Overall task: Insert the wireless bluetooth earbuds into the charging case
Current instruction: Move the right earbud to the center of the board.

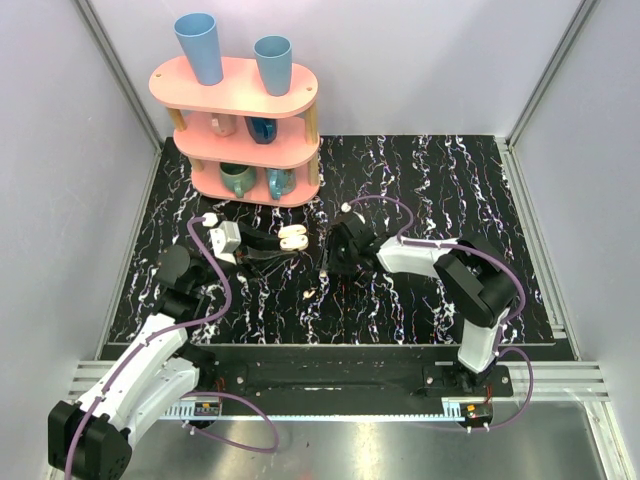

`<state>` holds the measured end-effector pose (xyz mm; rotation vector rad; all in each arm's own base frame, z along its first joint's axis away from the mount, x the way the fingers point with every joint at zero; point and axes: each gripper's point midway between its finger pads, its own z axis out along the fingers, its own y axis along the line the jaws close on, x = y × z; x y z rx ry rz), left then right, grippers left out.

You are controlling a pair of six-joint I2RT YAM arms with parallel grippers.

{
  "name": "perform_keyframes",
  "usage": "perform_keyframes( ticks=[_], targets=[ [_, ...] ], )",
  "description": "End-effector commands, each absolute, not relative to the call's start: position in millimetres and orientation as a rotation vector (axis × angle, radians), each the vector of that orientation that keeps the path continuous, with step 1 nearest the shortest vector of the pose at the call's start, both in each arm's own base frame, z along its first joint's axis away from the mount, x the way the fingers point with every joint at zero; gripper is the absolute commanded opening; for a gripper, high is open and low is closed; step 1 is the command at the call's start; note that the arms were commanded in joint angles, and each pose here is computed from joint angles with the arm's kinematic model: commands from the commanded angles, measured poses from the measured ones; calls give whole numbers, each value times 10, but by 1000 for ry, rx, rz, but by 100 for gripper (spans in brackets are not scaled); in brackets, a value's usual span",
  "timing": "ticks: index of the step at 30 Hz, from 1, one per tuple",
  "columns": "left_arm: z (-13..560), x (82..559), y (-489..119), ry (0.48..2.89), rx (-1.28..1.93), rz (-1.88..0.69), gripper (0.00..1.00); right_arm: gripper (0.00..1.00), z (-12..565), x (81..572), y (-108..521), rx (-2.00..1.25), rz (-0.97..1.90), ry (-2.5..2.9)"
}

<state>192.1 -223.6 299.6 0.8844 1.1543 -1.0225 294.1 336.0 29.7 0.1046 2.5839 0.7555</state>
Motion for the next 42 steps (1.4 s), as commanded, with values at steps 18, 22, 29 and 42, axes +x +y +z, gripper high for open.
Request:
perform_keyframes(
  ticks=[18, 22, 29, 42],
  targets=[
    [3088, 1948, -2204, 1116, 875, -982, 0, 45, 203, 2916, 3366, 38, 572, 2578],
    [3087, 1948, -2200, 1116, 873, -979, 0, 43, 180, 2890, 3362, 15, 530, 2581],
    [3077, 1957, -2196, 1121, 871, -976, 0, 44, 157, 2860, 3328, -29, 439, 2584],
    [3069, 1955, -2203, 1124, 875, -980, 0, 42, 83, 2795, 3290, -73, 364, 2600]
  ],
)
